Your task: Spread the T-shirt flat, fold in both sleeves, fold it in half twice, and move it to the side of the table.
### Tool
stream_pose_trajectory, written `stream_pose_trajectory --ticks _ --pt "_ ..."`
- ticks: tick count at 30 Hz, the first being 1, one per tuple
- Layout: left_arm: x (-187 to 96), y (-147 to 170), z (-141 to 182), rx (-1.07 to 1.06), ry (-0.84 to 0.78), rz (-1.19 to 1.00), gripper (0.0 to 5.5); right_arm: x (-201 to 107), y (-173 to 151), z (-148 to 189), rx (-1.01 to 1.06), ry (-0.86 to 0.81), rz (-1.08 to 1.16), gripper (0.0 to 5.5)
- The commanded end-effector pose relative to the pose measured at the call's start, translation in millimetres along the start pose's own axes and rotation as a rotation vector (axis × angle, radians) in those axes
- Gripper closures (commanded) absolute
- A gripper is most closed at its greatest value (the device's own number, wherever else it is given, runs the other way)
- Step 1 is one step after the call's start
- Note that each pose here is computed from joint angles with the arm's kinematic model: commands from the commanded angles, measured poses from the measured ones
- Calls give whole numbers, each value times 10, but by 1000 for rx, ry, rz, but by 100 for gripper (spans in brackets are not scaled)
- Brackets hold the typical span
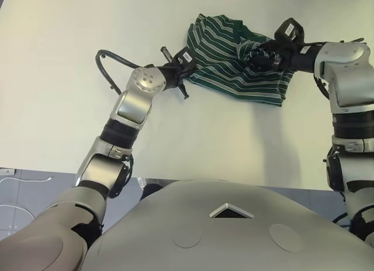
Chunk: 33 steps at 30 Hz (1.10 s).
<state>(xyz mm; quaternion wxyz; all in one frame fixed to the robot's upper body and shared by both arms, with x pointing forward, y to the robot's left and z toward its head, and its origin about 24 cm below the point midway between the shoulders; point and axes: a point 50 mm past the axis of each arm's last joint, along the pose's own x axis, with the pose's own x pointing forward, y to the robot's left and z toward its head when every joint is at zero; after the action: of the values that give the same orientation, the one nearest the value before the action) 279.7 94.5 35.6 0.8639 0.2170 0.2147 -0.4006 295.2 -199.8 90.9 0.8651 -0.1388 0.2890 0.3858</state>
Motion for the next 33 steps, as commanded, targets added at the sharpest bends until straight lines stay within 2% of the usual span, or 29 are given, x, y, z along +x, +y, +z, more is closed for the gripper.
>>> stream_pose_trajectory --ticks 1,6,12,14,16,18,22,24,27,29,31,33 --pt "-39 -68 -201 -43 82 -15 550 -39 -139 -1 68 -2 -59 318" --pt "-95 -57 -215 -76 76 6 550 16 -119 -79 143 -16 -65 404" --pt "-146 -78 -322 -140 101 25 550 -132 -293 -180 526 -81 -109 528" --pt "-174 -112 -375 -162 112 32 550 -206 -376 -318 694 -55 -135 545" --pt "-185 -125 -378 -174 109 35 550 -227 -372 -459 767 13 -138 545" --pt "-185 -92 -336 -180 91 42 550 -208 -357 -496 827 21 -123 488" --pt "-219 -50 -330 -175 85 49 550 -351 -467 -454 907 -48 -137 411" --pt "-237 -35 -357 -174 90 52 550 -517 -560 -378 922 -127 -138 406" --pt "-285 19 -378 -166 84 70 550 -849 -754 -60 811 -302 -146 406" --pt "-376 131 -217 -132 -20 82 550 -875 -786 233 587 -356 -138 425" --pt "-496 233 107 -63 -181 64 550 -626 -658 401 350 -304 -78 477" --pt "-581 259 494 46 -304 1 550 -133 -389 333 87 -157 11 522"
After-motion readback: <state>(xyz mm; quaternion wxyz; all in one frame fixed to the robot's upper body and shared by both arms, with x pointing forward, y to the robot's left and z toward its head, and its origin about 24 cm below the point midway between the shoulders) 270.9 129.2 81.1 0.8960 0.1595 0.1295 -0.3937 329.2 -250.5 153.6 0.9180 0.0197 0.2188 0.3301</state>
